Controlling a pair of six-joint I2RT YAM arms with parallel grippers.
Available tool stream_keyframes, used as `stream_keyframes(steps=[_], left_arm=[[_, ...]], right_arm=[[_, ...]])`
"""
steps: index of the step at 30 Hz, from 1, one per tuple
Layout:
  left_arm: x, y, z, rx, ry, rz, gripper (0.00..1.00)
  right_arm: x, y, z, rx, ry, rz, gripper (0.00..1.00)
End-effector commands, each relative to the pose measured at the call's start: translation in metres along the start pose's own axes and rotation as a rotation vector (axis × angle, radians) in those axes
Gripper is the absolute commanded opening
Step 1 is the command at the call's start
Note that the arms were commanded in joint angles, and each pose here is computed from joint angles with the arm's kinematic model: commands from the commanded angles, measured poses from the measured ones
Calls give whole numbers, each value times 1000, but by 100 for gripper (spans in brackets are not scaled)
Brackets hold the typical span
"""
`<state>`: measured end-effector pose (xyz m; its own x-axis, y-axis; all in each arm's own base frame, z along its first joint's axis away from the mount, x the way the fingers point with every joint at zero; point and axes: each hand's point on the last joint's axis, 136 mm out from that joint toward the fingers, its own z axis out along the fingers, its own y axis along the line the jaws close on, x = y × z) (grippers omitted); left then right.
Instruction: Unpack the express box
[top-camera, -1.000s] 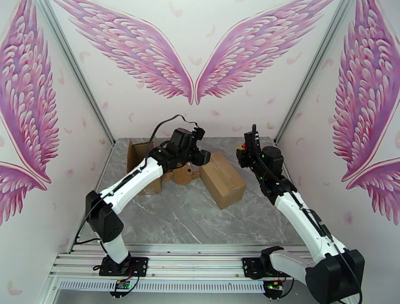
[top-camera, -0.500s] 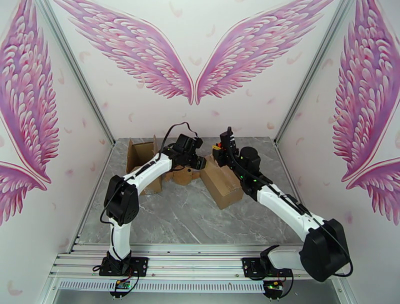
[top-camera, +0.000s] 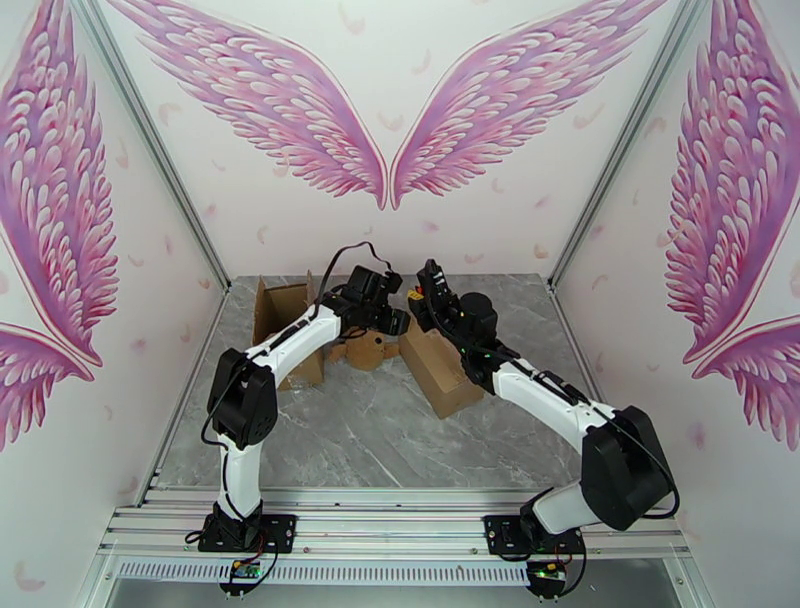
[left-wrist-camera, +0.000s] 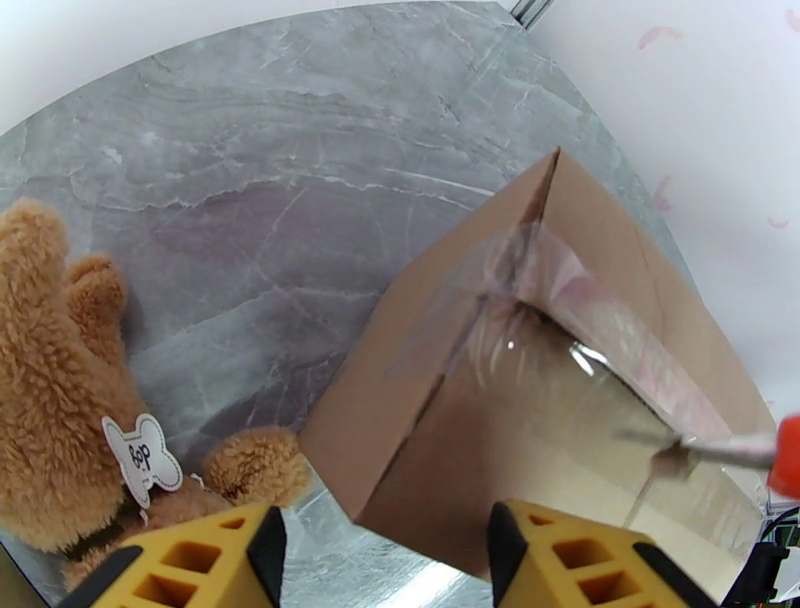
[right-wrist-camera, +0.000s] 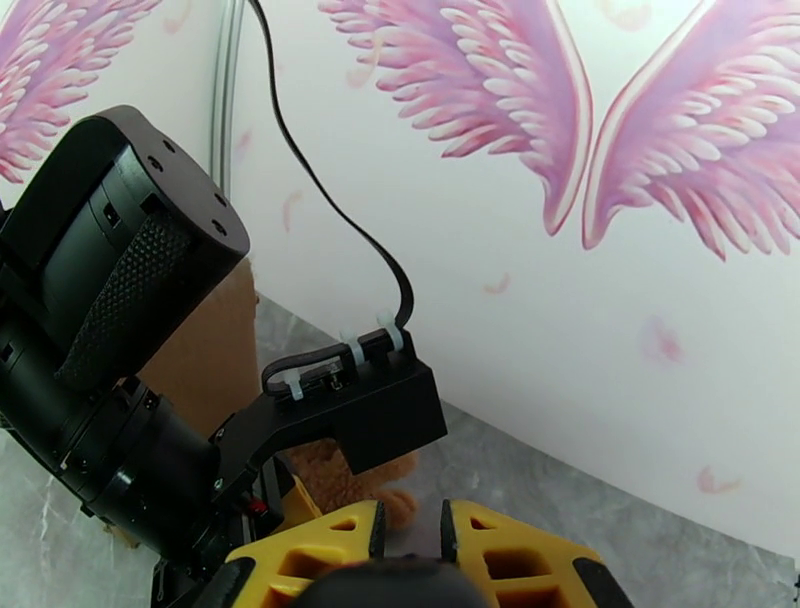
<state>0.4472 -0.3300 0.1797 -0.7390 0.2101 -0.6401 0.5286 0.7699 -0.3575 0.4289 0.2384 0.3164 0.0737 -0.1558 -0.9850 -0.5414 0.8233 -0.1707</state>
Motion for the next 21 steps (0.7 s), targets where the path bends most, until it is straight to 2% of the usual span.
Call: stream_keyframes(steps=[1, 21], left_arm=[[-16, -3, -1, 38, -45, 19, 59], [17, 16, 31, 50, 31, -40, 58]], right_arm=[[-26, -5, 5, 44, -76, -49, 0], [0, -3, 25, 74, -12, -169, 0]])
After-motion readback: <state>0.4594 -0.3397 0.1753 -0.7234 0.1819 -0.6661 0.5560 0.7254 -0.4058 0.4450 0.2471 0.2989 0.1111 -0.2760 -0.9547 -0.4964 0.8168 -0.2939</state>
